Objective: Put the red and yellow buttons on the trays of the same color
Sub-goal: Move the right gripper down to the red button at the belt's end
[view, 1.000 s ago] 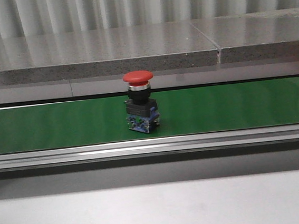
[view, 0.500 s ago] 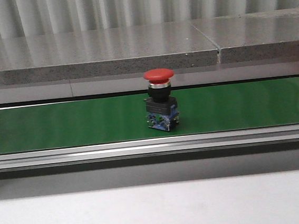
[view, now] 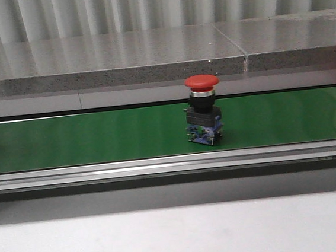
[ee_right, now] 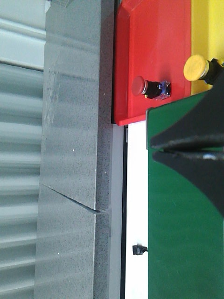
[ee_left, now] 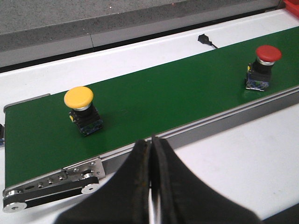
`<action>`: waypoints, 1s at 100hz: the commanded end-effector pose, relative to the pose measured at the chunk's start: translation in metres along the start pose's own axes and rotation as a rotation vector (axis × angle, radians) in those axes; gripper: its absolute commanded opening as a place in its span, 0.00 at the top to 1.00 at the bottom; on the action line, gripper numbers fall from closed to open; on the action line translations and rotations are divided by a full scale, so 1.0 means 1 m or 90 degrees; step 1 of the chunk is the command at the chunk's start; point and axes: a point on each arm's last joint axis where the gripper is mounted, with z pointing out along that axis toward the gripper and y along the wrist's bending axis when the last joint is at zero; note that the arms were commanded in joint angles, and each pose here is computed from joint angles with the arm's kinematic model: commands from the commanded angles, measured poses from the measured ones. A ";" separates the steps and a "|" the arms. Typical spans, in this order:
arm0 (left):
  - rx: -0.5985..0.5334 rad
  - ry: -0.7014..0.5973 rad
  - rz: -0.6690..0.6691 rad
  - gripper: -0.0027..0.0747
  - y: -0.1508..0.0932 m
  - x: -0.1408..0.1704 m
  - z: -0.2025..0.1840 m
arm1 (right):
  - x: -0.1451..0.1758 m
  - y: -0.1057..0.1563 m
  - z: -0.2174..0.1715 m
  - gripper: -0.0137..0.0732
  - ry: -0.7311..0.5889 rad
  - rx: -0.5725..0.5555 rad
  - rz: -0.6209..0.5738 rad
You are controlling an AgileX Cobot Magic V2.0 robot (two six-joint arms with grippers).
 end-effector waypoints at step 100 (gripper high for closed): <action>0.008 -0.049 -0.012 0.99 -0.002 -0.010 -0.005 | -0.087 0.038 0.106 0.32 0.337 -0.153 -0.027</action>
